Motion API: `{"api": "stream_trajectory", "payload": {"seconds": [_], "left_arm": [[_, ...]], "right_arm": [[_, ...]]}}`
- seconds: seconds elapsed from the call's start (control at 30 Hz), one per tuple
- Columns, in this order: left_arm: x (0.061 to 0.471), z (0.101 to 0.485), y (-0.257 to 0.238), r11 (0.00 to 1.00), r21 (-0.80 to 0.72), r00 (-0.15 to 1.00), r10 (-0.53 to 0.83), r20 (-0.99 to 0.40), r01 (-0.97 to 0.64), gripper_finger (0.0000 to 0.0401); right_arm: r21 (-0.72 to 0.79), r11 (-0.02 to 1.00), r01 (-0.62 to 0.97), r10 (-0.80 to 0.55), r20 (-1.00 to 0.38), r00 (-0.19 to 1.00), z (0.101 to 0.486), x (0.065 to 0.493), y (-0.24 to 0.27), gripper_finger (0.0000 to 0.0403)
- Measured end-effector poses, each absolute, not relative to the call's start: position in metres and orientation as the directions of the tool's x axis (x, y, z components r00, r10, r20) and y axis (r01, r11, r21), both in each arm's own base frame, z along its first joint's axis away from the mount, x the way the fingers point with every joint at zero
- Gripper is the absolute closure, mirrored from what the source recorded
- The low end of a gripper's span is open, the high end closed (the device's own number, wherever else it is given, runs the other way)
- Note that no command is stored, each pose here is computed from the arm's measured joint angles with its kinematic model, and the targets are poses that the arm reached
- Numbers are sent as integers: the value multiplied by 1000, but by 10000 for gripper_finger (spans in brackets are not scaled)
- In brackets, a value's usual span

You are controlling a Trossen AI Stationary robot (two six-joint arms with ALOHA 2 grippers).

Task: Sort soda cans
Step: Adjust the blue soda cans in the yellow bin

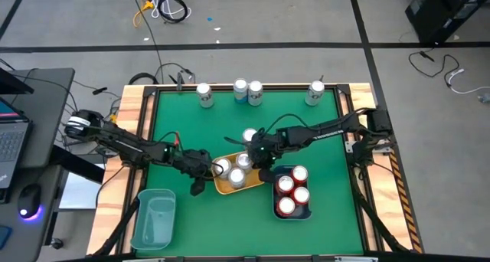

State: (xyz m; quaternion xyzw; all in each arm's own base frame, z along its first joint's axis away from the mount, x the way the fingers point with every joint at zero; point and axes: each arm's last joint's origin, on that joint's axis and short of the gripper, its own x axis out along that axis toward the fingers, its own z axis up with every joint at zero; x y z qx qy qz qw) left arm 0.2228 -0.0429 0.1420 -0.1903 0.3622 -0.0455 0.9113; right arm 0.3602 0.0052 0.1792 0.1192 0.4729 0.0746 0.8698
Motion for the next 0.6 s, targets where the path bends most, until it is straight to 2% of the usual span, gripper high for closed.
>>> {"api": "stream_trajectory", "payload": {"seconds": [0.3, 0.6], "left_arm": [[225, 140, -43, 924, -377, 741, -210, -637, -62, 401], [229, 135, -43, 925, -374, 743, -204, -637, -66, 401]], "right_arm": [[282, 959, -24, 247, -791, 560, 170, 368, 6, 403], [243, 969, 44, 176, -802, 571, 204, 348, 2, 402]]}}
